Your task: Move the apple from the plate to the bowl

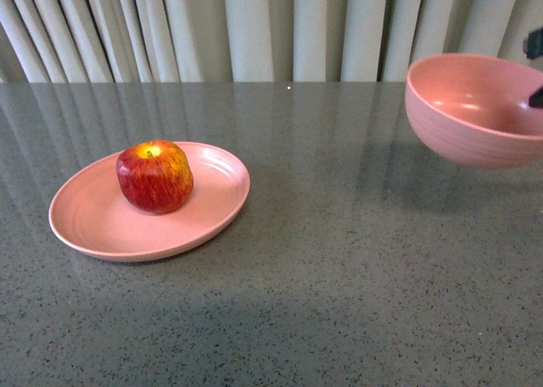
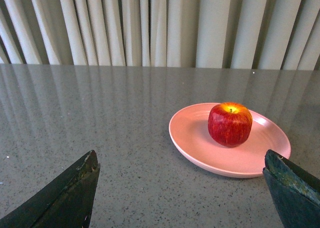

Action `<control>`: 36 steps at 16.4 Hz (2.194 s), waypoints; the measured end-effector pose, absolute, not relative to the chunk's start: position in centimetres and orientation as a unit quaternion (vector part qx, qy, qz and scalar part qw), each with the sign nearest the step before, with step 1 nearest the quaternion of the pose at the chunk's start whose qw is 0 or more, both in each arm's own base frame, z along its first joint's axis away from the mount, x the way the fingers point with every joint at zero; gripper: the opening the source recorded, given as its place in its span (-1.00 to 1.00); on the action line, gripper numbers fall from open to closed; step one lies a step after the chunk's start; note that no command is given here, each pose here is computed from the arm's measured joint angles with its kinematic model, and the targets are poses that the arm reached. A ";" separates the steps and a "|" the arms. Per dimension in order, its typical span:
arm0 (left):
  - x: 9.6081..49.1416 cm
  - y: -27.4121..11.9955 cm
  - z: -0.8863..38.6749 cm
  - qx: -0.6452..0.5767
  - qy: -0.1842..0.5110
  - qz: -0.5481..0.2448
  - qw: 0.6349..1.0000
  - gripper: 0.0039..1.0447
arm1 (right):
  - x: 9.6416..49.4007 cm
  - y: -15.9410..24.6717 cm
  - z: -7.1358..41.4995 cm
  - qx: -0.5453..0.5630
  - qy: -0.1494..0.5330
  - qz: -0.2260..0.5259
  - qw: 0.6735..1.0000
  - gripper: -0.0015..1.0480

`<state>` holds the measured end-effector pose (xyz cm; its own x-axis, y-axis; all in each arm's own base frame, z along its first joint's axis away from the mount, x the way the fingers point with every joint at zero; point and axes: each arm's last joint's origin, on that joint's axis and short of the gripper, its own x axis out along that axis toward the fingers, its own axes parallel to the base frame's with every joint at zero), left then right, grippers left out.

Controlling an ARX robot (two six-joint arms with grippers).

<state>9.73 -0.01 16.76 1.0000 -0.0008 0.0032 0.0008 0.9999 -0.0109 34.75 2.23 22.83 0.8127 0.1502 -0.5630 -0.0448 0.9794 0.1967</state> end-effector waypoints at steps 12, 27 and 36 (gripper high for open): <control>9.7 0.0 16.8 -0.005 -0.001 0.000 1.000 0.88 | 34.9 12.8 19.2 0.044 0.365 0.136 0.920 -0.95; 9.7 0.0 16.8 -0.005 -0.001 0.000 1.000 0.88 | 35.4 14.4 17.0 0.036 0.397 0.128 0.908 -0.95; 9.7 0.0 16.8 -0.005 -0.001 0.000 1.000 0.88 | 33.0 11.0 24.2 0.115 0.300 0.139 0.937 0.87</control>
<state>9.73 -0.01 16.75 1.0000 -0.0008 0.0029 0.0008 0.9999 -0.0109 32.95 11.01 24.22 0.7807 0.3304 -0.5303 -0.1921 0.9346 0.2995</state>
